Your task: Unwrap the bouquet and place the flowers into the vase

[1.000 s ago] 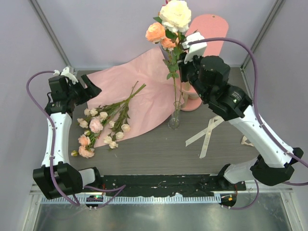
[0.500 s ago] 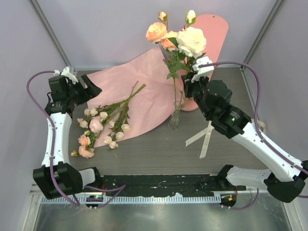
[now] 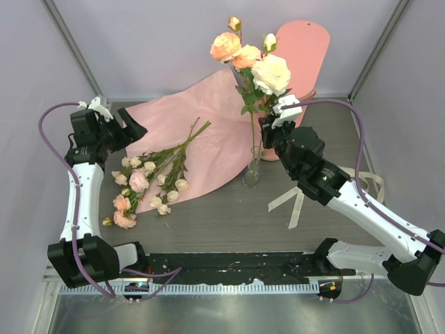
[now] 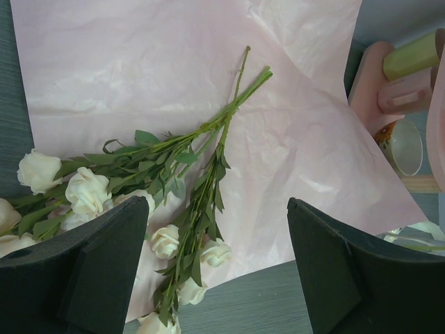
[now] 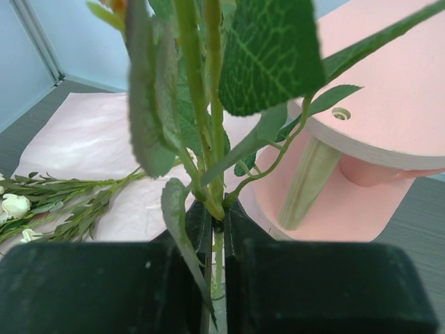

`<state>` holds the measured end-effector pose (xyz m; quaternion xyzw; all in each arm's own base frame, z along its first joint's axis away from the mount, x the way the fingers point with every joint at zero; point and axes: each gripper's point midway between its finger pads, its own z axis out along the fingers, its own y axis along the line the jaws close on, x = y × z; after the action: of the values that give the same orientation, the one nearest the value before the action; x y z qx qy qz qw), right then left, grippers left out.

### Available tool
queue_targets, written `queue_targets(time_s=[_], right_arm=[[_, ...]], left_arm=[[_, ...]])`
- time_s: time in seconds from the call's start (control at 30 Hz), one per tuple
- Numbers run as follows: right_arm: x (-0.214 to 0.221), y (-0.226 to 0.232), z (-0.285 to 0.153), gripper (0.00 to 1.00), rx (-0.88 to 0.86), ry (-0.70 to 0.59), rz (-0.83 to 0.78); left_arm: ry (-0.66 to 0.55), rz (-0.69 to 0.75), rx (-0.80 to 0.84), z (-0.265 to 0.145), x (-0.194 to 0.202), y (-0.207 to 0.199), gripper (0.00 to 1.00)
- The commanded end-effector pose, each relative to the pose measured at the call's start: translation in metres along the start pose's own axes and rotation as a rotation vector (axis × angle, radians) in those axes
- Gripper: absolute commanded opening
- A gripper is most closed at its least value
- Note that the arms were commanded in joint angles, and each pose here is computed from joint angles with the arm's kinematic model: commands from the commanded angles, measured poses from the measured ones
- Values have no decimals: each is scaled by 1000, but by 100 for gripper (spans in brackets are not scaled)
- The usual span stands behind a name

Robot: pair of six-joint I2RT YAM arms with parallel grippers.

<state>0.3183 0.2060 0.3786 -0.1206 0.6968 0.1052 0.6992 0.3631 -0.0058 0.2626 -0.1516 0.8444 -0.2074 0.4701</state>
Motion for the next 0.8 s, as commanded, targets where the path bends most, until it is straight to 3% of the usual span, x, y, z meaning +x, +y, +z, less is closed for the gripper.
queue_targets(time_s=[0.0, 0.17, 0.47, 0.63, 0.67, 0.77], right_arm=[[-21, -4, -2, 1, 12, -107, 73], [-10, -8, -2, 3, 34, -107, 90], [1, -9, 0, 18, 36, -88, 86], [4, -5, -1, 45, 16, -64, 73], [3, -8, -1, 58, 28, -62, 72], [2, -11, -4, 68, 36, -45, 64]], left_arm=[[-35, 15, 39, 3, -9, -7, 85], [-31, 17, 42, 3, -8, -8, 85], [-27, 17, 47, 3, -7, -9, 85], [-6, 15, 64, 7, -3, -11, 85], [-4, 14, 69, 7, -3, -12, 85], [29, 9, 97, 15, 3, -15, 85]])
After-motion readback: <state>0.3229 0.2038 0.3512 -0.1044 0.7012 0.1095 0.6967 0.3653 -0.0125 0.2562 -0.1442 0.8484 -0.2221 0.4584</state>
